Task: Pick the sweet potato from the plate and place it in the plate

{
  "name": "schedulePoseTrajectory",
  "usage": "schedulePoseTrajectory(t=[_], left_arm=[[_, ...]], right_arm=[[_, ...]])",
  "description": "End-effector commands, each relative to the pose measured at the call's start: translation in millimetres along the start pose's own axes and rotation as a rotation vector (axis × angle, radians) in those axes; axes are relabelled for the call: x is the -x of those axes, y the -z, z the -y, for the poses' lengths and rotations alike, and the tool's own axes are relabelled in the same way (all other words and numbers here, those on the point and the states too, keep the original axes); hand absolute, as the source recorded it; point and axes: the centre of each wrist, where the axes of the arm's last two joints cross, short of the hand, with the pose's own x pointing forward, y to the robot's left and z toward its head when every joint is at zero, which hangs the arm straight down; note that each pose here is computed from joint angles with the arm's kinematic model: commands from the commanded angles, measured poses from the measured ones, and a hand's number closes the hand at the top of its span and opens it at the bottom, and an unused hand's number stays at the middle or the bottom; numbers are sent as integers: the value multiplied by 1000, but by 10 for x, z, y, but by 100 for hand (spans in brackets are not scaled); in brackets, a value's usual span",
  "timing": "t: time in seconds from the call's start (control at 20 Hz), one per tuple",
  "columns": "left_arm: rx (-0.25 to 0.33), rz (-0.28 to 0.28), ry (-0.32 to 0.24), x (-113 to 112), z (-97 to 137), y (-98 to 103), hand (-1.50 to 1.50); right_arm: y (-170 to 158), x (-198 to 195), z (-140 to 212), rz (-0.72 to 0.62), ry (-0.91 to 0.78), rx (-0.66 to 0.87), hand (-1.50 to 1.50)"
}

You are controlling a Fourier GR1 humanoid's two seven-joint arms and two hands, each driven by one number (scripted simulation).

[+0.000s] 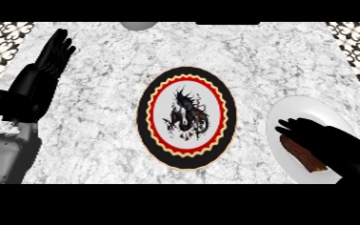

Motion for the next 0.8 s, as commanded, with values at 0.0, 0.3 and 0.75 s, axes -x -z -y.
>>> schedulePoseTrajectory(t=[0.0, 0.3, 0.75], left_arm=[[-2, -11, -10, 48, -44, -62, 0], [7, 0, -2, 58, 60, 68, 0], [-9, -2, 9, -19, 48, 24, 0]], right_arm=[[144, 21, -127, -63, -11, -19, -150], [501, 134, -181, -28, -7, -57, -150], [574, 242, -640, -70, -45, -114, -150]])
